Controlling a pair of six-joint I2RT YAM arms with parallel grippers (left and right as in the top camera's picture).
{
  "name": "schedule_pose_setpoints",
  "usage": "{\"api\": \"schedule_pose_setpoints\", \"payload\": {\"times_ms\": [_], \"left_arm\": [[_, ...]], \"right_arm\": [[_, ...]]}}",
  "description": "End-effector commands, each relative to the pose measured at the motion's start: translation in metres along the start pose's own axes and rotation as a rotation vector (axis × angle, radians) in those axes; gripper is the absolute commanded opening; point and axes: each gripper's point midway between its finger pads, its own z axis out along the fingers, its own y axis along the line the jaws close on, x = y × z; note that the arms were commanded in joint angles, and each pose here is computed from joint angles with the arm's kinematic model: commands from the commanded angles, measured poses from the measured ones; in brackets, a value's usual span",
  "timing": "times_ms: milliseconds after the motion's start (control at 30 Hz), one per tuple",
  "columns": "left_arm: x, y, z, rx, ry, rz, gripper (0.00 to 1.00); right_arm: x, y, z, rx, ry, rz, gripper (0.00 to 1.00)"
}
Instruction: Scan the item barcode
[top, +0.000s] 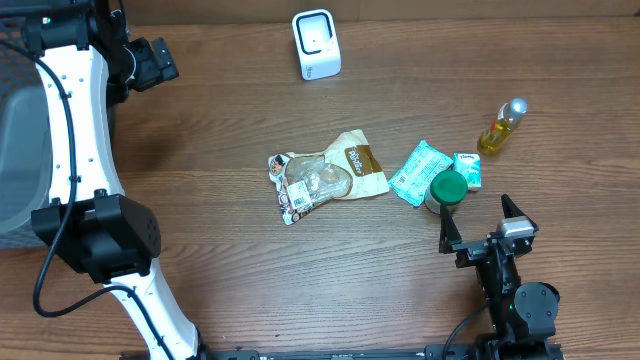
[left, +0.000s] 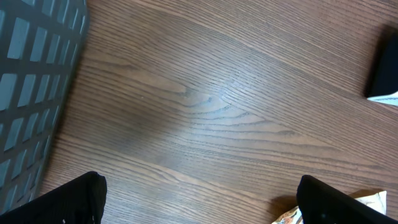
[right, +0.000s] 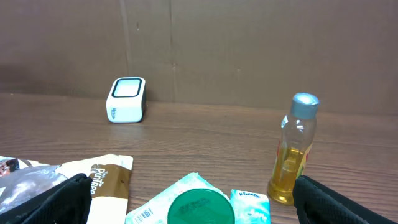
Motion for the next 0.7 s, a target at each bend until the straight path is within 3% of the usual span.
{"api": "schedule_pose_setpoints", "payload": {"times_ms": [0,667], "left_arm": [[-0.0022,-0.0044,-0.0039,0.007,-0.014,0.008,0.99],[-0.0008,-0.0064,0.0011,0.005,-0.003,0.012,1.00]], "right_arm": [[0.0023,-0.0014,0.0002,0.005,-0.002,-0.006,1.00],[0.0023,-0.0014,0.0002,0.005,-0.002,-0.006,1.00]]}}
